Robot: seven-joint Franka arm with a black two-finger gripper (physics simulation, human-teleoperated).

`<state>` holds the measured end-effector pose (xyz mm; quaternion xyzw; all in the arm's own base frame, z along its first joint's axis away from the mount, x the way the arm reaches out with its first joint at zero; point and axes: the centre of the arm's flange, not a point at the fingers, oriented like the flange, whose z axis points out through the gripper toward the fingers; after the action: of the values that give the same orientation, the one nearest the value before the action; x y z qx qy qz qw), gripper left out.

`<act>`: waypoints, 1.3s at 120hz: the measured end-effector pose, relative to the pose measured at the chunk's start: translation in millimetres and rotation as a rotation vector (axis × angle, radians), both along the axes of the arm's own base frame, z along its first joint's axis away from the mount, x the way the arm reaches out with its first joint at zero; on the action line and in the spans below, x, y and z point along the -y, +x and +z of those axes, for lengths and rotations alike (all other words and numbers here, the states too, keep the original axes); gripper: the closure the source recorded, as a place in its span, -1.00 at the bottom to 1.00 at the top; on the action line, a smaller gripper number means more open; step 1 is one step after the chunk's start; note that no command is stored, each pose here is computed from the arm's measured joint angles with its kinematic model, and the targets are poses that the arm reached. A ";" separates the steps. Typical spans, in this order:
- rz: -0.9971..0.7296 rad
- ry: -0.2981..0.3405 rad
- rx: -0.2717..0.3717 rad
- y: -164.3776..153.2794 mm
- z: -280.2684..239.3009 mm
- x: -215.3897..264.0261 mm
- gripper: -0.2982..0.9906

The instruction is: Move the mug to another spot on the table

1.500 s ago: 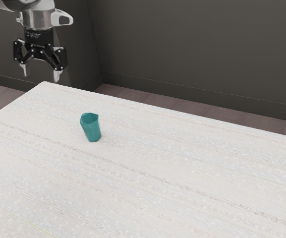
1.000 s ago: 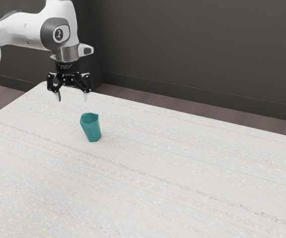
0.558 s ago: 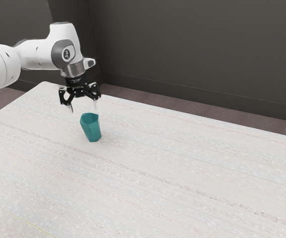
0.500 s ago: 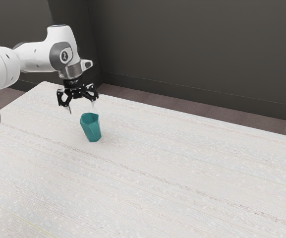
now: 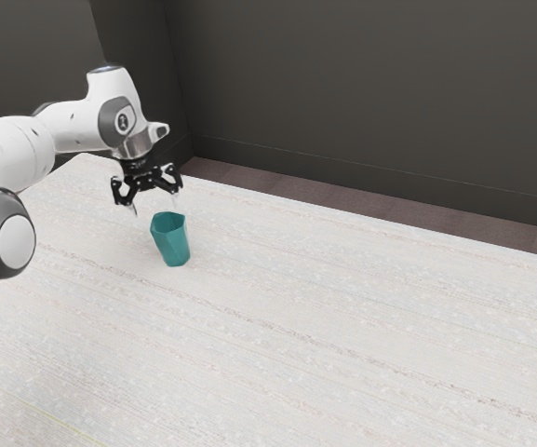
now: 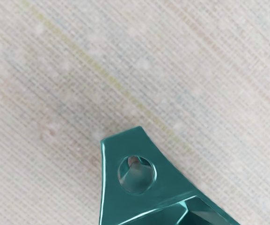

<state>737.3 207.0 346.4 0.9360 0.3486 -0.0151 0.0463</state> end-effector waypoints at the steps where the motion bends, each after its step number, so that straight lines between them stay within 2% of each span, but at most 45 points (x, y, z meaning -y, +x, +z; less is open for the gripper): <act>1: -0.001 -0.001 0.000 0.4 -1.2 -0.1 -0.54; 52: 0.090 -0.065 -0.011 -0.3 -23.4 -13.7 -0.54; 87: 0.131 -0.059 0.016 10.7 -32.4 -9.9 -0.54; 107: 0.131 -0.030 0.041 18.1 -30.4 -5.5 -0.54; 156: 0.153 -0.027 0.044 21.0 -47.0 -4.9 -0.54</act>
<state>758.3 211.8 299.4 0.9060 0.4179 0.0045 0.0675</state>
